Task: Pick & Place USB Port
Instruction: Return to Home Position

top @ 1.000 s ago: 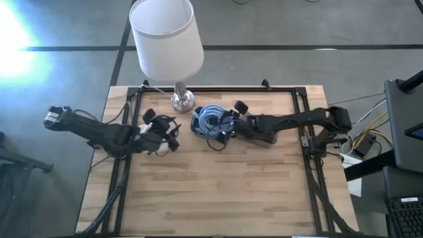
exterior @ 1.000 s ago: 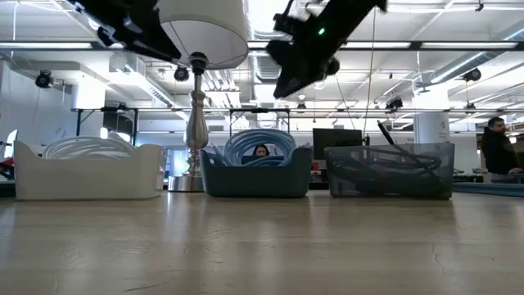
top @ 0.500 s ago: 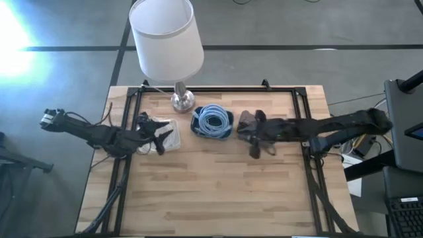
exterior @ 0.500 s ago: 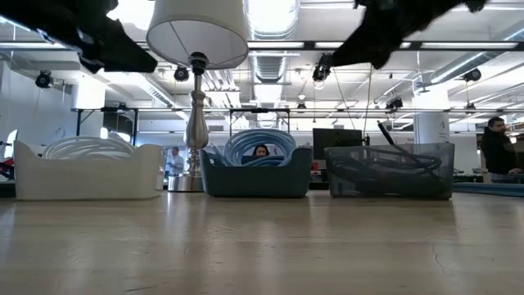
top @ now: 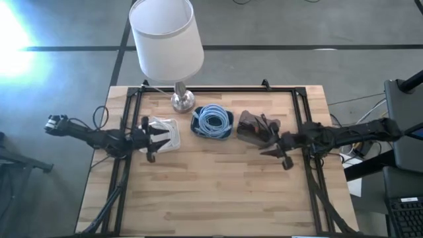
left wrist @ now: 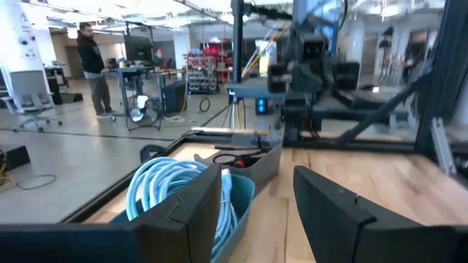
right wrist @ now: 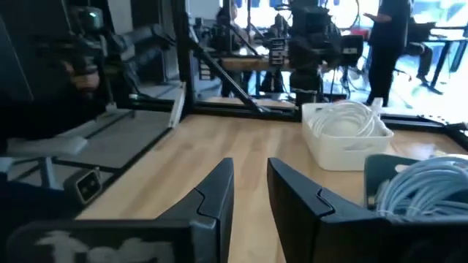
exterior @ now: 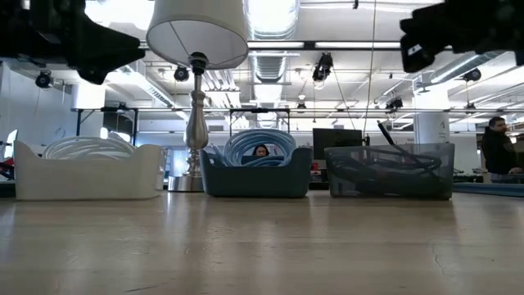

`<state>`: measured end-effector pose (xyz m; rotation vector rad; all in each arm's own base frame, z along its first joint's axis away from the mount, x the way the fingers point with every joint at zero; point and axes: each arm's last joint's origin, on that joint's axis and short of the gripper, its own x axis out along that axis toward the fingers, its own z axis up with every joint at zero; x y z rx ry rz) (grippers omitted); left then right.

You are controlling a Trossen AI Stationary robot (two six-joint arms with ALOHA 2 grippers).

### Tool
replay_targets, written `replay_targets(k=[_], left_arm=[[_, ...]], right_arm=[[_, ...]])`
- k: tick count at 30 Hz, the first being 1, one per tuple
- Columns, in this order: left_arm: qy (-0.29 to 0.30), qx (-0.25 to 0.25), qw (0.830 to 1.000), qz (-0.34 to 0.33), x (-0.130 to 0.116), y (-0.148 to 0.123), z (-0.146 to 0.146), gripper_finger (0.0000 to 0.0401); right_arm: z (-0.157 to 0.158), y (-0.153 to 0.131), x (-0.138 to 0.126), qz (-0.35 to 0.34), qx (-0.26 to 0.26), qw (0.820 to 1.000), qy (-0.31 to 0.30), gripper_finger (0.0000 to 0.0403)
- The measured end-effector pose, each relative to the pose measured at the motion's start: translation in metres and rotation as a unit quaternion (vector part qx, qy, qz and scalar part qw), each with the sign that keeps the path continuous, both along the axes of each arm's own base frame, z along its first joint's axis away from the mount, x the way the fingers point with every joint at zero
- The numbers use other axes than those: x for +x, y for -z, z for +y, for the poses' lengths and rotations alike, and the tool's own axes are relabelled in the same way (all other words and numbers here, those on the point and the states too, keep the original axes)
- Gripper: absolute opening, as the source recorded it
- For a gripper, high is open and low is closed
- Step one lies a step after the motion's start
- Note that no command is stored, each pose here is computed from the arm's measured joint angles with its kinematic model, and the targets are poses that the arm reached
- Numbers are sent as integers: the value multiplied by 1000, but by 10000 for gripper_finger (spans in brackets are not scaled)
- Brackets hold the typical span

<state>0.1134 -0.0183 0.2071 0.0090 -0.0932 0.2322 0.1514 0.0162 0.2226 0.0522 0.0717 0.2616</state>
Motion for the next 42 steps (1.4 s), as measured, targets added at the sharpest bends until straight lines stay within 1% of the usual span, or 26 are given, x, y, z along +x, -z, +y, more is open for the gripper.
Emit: replay_targets(k=[4,8,12,15,20,24,26,28,31,34,38,42], left_arm=[[1,-10,1000,-19,-5,0,2,177],[14,16,999,-39,-10,-5,2,177],[40,14,998,-49,-13,-6,1,177],[45,20,998,-48,-14,-6,1,177],[47,18,998,-47,-14,3,1,177],[48,14,997,-52,-13,18,1,177],[48,17,997,-51,-13,19,1,177],[48,19,998,-43,-13,20,1,177],[49,21,998,-41,-13,21,1,177],[50,27,998,-34,-13,22,1,177],[50,39,998,-15,-12,26,1,177],[50,41,998,-11,-12,26,1,177]], right_arm=[[-1,9,-15,-34,4,999,-3,87],[-1,13,-26,-68,6,998,-7,91],[-2,19,-34,-88,8,996,-8,89],[-2,25,-38,-97,8,995,-8,85],[-3,36,-44,-110,10,994,-9,78],[-3,38,-47,-117,12,993,-11,74],[-2,37,-48,-123,6,992,-19,73],[-1,38,-49,-128,-9,991,-40,73],[0,39,-50,-128,-22,990,-63,77],[0,40,-50,-121,-22,990,-61,81],[0,48,-49,-86,-43,993,-62,85],[0,50,-49,-70,-30,995,-62,86]])
